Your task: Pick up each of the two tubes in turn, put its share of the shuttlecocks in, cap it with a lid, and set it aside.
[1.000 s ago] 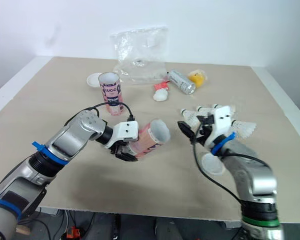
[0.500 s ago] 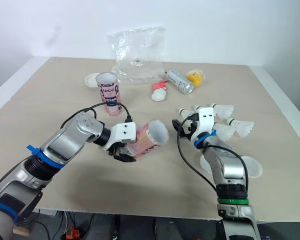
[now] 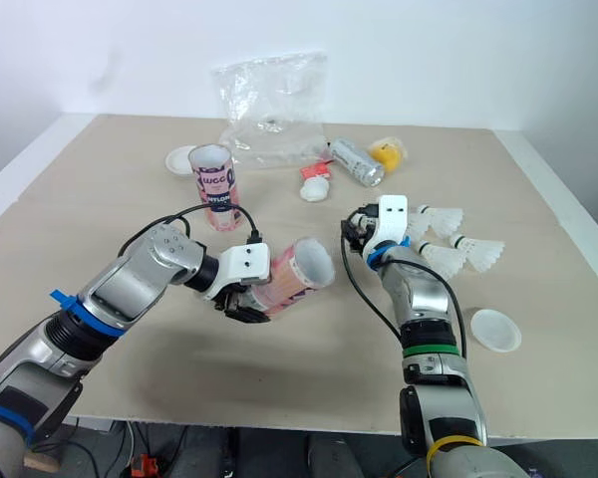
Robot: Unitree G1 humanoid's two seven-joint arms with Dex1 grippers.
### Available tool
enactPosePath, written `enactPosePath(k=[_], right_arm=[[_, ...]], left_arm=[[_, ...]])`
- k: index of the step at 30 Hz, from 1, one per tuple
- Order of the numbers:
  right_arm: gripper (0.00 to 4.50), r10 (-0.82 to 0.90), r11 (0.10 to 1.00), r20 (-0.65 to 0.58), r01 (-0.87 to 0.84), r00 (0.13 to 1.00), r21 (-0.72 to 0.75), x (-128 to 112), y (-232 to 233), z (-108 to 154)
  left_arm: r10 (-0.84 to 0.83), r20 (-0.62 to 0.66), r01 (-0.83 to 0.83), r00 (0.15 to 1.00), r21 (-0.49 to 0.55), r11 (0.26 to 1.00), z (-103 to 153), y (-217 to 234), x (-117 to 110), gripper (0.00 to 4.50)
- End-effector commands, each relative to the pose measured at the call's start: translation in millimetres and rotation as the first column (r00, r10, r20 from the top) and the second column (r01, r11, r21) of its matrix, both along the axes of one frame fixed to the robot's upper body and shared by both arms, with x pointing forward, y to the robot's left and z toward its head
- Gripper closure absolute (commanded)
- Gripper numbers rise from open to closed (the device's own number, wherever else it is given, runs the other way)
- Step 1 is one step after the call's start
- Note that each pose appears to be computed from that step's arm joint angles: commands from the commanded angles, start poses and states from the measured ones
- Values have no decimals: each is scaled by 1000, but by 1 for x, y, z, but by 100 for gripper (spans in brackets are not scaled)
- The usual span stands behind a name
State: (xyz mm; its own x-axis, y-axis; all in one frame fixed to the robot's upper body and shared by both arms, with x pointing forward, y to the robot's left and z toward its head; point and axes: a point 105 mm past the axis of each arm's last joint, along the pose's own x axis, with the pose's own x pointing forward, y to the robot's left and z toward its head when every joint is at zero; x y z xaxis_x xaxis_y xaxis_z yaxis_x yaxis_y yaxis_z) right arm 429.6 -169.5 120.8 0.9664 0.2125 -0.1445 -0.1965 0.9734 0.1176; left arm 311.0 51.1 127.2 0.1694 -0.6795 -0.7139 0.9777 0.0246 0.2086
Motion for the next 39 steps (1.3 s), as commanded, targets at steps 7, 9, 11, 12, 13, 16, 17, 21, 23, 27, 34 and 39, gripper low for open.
enactPosePath(k=[7, 9, 11, 12, 13, 16, 17, 21, 23, 27, 34, 39], right_arm=[[444, 6, 999, 76, -3, 997, -38, 2, -3, 24], [444, 33, 998, 92, -27, 995, -57, 0, 1, 29], [444, 84, 994, 132, -74, 988, -80, -6, 7, 41], [444, 117, 990, 156, -103, 981, -97, -10, 11, 48], [444, 164, 982, 188, -142, 968, -126, -16, 15, 59], [444, 402, 885, 328, -272, 855, -377, -51, 21, 112], [444, 468, 843, 337, -297, 817, -448, -62, 22, 124], [444, 723, 603, 264, -395, 639, -693, -110, 20, 152], [444, 817, 435, 154, -419, 556, -797, -130, 18, 152], [444, 917, 94, -91, -433, 388, -896, -165, 23, 138], [444, 931, 37, -128, -437, 341, -899, -167, 29, 123], [444, 935, 7, -149, -438, 321, -899, -161, 36, 115]], left_arm=[[48, -16, -47, 999, 34, 998, -12, 9, 3, 122], [48, -16, -47, 999, 32, 998, -12, 9, 3, 122], [48, -17, -47, 999, 33, 998, -13, 9, 4, 122], [48, -17, -47, 999, 33, 998, -13, 10, 5, 122], [47, -16, -47, 999, 34, 998, -14, 10, 5, 122], [41, -12, -41, 999, 33, 999, -13, 9, 9, 122], [39, -11, -38, 999, 30, 999, -12, 8, 9, 122], [26, -19, -26, 999, 9, 1000, -9, 4, 10, 122], [21, -21, -21, 1000, 12, 1000, -9, 4, 10, 122], [8, -30, -8, 1000, 4, 1000, -10, 1, 8, 122], [-6, -31, 5, 999, -10, 1000, -7, -5, 7, 122], [-9, -33, 9, 999, -9, 1000, -7, -5, 5, 122]])
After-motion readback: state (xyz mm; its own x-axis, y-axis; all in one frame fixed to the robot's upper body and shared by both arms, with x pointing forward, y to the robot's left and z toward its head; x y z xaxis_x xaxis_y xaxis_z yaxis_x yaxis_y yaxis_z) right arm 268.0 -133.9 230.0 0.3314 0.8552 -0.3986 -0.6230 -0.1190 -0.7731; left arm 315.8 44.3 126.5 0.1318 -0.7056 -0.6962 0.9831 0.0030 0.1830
